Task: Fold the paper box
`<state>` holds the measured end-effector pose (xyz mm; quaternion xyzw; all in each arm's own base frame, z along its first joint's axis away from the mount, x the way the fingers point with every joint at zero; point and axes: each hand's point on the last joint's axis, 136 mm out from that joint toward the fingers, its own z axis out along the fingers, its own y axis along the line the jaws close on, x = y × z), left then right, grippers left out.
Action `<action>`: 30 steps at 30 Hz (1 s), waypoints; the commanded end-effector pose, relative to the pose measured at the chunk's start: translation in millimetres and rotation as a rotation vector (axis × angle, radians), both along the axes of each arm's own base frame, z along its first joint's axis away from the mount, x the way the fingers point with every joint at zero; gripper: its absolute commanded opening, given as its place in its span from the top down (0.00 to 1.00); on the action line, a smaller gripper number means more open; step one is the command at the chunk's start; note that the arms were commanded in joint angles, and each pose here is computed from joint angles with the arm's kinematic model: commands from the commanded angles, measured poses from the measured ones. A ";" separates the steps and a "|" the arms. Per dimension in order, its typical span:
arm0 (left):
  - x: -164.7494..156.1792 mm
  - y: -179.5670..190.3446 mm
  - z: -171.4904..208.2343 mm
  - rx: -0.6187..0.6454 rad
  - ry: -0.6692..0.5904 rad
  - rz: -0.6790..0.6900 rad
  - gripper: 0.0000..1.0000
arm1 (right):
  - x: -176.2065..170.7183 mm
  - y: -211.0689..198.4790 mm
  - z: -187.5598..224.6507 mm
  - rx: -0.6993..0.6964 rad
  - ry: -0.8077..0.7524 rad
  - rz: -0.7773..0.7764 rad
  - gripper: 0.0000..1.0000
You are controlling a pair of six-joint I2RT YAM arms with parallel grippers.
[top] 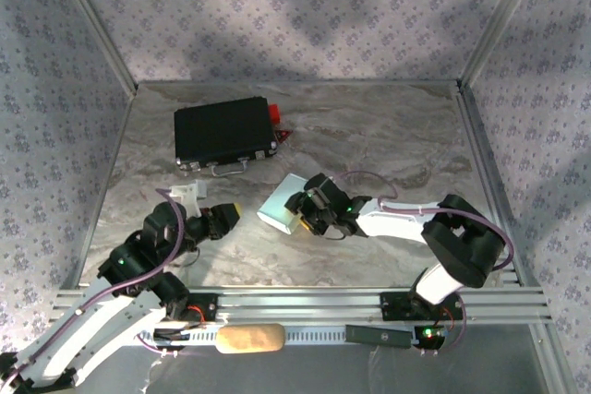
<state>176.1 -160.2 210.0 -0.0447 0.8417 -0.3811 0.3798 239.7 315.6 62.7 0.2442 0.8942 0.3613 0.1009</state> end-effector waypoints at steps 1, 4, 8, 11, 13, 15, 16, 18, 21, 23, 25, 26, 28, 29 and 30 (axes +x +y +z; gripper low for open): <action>1.5 -2.5 8.6 -0.011 -0.037 -0.016 0.54 | 4.8 0.2 17.1 0.027 -0.017 0.022 0.34; 0.9 -1.0 11.4 -0.003 -0.042 -0.015 0.54 | 4.5 -13.0 19.4 0.000 0.027 0.002 0.28; 1.5 1.5 15.8 0.013 -0.045 -0.009 0.54 | 4.1 -35.4 35.6 -0.046 0.021 -0.022 0.20; 3.7 2.8 22.5 0.030 -0.050 -0.006 0.53 | 14.4 -58.7 67.2 -0.091 -0.104 -0.030 0.02; 6.5 9.1 28.7 0.066 -0.055 0.012 0.52 | 28.4 -82.1 101.6 -0.146 -0.283 -0.016 0.01; 10.3 15.6 35.8 0.097 -0.056 0.032 0.45 | 37.7 -119.1 127.5 -0.296 -0.416 -0.039 0.01; 12.6 19.1 37.5 0.117 -0.054 0.040 0.19 | 38.0 -142.1 135.6 -0.405 -0.454 -0.062 0.01; 20.3 26.2 41.6 0.170 -0.055 0.050 0.00 | 36.6 -194.0 153.4 -0.633 -0.528 -0.130 0.01; 38.5 45.8 44.9 0.277 -0.035 0.096 0.00 | 28.3 -266.8 175.2 -0.886 -0.609 -0.320 0.01; 53.5 63.1 48.0 0.367 -0.029 0.157 0.00 | 28.8 -293.2 180.8 -0.978 -0.711 -0.374 0.01; 70.4 97.1 50.0 0.488 -0.025 0.324 0.00 | 39.2 -301.9 175.4 -1.008 -0.861 -0.341 0.01; 76.3 113.4 51.5 0.540 -0.030 0.408 0.00 | 41.9 -307.5 169.4 -1.002 -0.911 -0.365 0.01; 82.9 154.8 51.7 0.658 -0.037 0.639 0.00 | 44.9 -329.4 148.4 -1.028 -0.956 -0.445 0.01; 83.2 169.6 50.2 0.700 -0.046 0.719 0.00 | 47.1 -337.3 138.3 -1.040 -0.943 -0.451 0.01; 86.3 178.2 50.2 0.729 -0.080 0.759 0.00 | 50.3 -345.1 119.9 -1.054 -0.885 -0.432 0.01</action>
